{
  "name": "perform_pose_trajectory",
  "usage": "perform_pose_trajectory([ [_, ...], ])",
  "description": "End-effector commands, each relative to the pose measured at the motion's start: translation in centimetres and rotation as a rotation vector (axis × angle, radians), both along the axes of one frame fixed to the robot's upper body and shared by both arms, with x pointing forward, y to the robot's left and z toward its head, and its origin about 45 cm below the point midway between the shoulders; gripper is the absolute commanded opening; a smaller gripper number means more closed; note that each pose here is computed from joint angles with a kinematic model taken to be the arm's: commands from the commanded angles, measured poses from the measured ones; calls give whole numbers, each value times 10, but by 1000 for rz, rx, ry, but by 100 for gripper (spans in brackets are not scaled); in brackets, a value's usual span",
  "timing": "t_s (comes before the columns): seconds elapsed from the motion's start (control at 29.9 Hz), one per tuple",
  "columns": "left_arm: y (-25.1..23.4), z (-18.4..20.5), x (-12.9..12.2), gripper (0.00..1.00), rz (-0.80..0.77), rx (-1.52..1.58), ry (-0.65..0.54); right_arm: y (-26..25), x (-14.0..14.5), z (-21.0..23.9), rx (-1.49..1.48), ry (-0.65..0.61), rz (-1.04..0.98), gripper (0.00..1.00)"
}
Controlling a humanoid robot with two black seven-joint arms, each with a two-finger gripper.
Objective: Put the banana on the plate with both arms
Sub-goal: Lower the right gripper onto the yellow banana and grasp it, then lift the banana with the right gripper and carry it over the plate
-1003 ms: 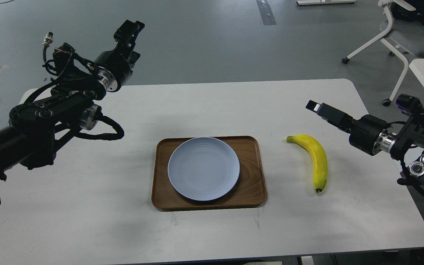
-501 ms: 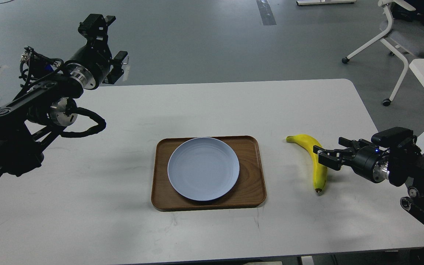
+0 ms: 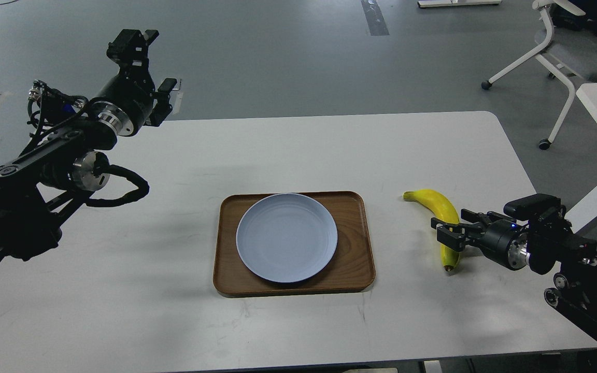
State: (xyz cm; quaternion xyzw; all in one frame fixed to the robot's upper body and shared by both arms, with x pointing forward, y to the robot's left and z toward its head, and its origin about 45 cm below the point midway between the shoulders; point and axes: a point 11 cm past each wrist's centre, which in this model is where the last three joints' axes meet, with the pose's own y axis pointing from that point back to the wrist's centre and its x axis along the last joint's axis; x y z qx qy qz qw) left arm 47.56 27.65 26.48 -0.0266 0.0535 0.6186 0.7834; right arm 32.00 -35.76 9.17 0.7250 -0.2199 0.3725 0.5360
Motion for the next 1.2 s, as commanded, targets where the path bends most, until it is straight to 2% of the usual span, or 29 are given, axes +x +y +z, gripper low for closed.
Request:
perform_pose_trajectory([
  [0.0,0,-2,-1,99,-1,1,-13,-4,3,-2,-39,-1,-11,23],
  [0.03,0,-2,-2,99,-1,1,-17,-3,4,-2,-39,-3,-9,15],
  [0.07,0,-3,-2,99,0,1,-18,-3,4,-2,-39,-4,-9,12],
  [0.23,-1,-6,-4,99,-3,3,-12,10,11,6,2,-72,9,8],
  [0.3,-1,-6,-4,99,-6,12,-18,21,15,12,23,-88,36,0],
  [0.47,-1,-9,-5,99,-7,14,-13,55,32,44,101,-163,155,0],
  [0.64,2,-9,-5,99,-2,19,-13,115,41,71,142,-199,385,0],
  [0.7,2,-9,-5,99,-2,18,-13,156,45,75,130,-199,500,0],
  [0.94,2,-8,-5,99,3,16,-21,198,59,61,74,-172,585,0],
  [1.17,4,-10,-7,99,7,12,-21,239,55,38,85,-133,615,0],
])
